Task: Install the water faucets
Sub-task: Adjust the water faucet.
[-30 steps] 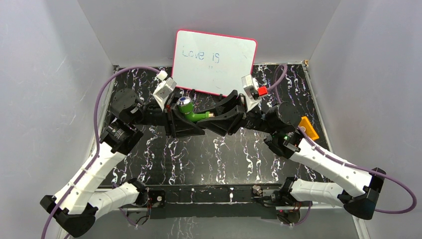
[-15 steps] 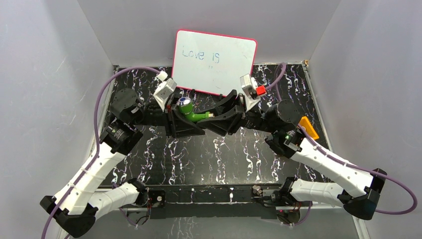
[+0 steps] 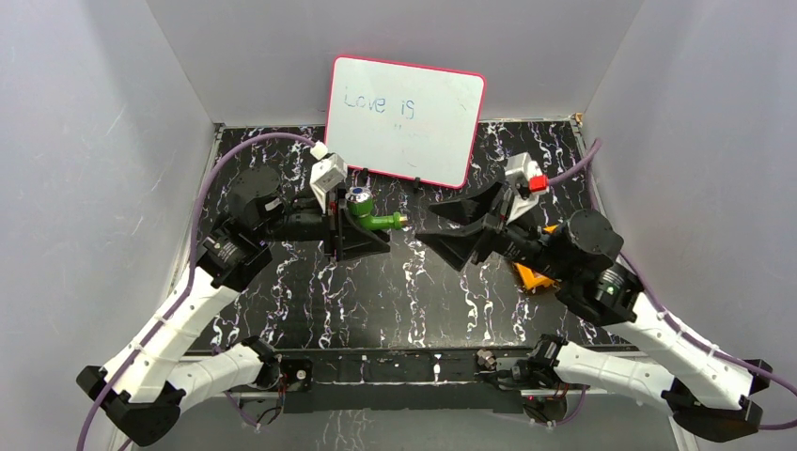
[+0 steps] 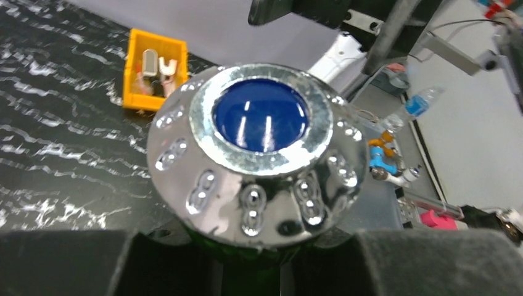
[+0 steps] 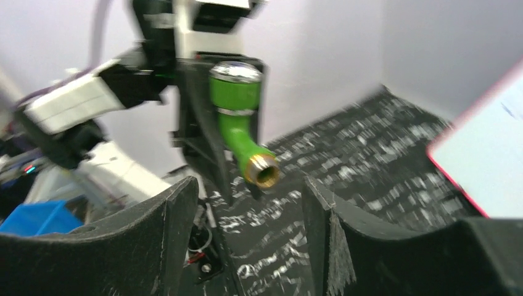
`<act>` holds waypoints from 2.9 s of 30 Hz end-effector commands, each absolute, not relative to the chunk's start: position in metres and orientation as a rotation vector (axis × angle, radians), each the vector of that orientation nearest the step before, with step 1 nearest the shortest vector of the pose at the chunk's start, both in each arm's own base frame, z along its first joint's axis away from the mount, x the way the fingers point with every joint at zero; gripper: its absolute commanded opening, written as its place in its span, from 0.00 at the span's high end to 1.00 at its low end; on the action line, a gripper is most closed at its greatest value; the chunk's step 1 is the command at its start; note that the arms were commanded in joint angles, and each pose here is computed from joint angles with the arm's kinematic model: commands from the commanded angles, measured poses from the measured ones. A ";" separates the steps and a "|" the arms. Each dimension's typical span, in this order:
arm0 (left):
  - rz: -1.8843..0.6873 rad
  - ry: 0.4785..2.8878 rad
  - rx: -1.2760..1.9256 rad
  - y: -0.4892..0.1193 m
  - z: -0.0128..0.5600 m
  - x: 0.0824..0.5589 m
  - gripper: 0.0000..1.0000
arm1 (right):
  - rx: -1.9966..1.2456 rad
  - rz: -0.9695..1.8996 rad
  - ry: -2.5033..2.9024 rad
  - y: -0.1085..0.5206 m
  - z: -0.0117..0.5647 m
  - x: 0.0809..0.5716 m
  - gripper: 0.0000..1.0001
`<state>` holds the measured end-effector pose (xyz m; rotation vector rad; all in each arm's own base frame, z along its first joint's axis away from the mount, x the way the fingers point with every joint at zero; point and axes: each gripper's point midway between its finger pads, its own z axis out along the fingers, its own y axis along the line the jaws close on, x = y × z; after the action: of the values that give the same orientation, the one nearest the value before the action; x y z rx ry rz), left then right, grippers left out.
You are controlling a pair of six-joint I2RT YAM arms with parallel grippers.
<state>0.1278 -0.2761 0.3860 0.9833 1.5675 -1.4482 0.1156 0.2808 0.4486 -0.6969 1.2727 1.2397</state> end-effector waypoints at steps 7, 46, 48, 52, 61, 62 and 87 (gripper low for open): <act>-1.264 1.612 0.903 -0.258 0.377 0.138 1.00 | -0.465 0.995 1.769 0.256 0.366 0.153 0.33; -1.490 1.469 1.075 -0.265 0.396 0.099 1.00 | -0.823 1.435 1.058 0.323 0.474 0.097 0.68; -1.491 1.472 1.075 -0.265 0.396 0.100 1.00 | -0.827 1.439 1.051 0.323 0.475 0.096 0.67; -1.490 1.472 1.074 -0.265 0.395 0.100 1.00 | -0.822 1.438 1.038 0.322 0.477 0.096 0.50; -1.489 1.472 1.074 -0.265 0.396 0.101 1.00 | -0.838 1.453 1.042 0.325 0.476 0.094 0.60; -1.490 1.470 1.075 -0.265 0.397 0.100 1.00 | -0.839 1.453 1.043 0.325 0.476 0.094 0.61; -1.504 1.459 1.061 -0.266 0.400 0.100 0.78 | -0.839 1.533 1.056 0.336 0.474 0.091 1.00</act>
<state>0.1042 -0.2664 0.3896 1.0557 1.5109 -1.4887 0.1020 0.3380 0.4369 -0.8657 1.1820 1.4570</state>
